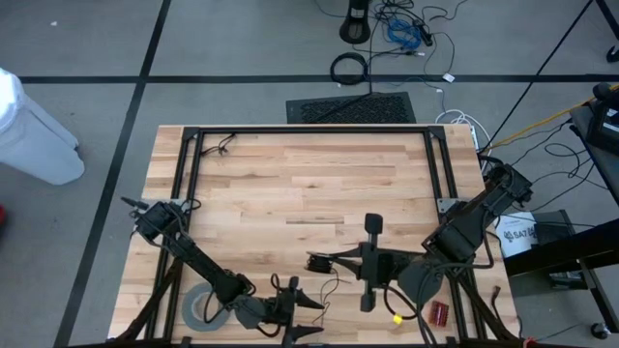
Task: Coil cords
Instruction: Coil the black wire onto the spool
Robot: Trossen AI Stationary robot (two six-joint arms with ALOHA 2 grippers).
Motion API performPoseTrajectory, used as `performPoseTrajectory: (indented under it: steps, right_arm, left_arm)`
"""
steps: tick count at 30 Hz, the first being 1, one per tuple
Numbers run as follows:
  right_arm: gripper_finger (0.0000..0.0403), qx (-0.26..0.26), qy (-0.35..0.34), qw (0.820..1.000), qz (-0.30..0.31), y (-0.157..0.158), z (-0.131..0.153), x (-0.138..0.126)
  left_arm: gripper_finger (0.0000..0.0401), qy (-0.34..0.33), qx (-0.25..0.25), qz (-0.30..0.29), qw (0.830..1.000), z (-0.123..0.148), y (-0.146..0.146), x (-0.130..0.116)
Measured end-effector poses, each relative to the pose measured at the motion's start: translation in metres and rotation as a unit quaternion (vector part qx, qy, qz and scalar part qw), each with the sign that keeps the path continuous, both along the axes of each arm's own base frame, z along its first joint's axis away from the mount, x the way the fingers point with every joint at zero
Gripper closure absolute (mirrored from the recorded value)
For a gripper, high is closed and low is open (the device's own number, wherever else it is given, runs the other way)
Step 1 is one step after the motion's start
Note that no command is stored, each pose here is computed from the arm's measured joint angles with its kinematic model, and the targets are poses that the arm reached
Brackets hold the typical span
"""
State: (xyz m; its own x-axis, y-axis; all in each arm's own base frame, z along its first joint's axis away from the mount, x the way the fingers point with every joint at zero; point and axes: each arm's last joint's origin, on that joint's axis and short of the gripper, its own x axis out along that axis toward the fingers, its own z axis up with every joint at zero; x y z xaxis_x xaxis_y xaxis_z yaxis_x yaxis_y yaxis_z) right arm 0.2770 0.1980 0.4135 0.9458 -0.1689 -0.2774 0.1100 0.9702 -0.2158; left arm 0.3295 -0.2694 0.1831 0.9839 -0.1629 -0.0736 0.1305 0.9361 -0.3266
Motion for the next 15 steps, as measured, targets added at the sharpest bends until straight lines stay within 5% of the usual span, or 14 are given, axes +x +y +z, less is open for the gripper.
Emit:
performPoseTrajectory:
  steps: [15]
  right_arm:
    - [0.0403,0.0,0.001,1.0,0.0,-0.0001,-0.0001,0.0]
  left_arm:
    - [0.0325,0.032,-0.011,0.044,0.998,-0.0071,0.0025,-0.0008]
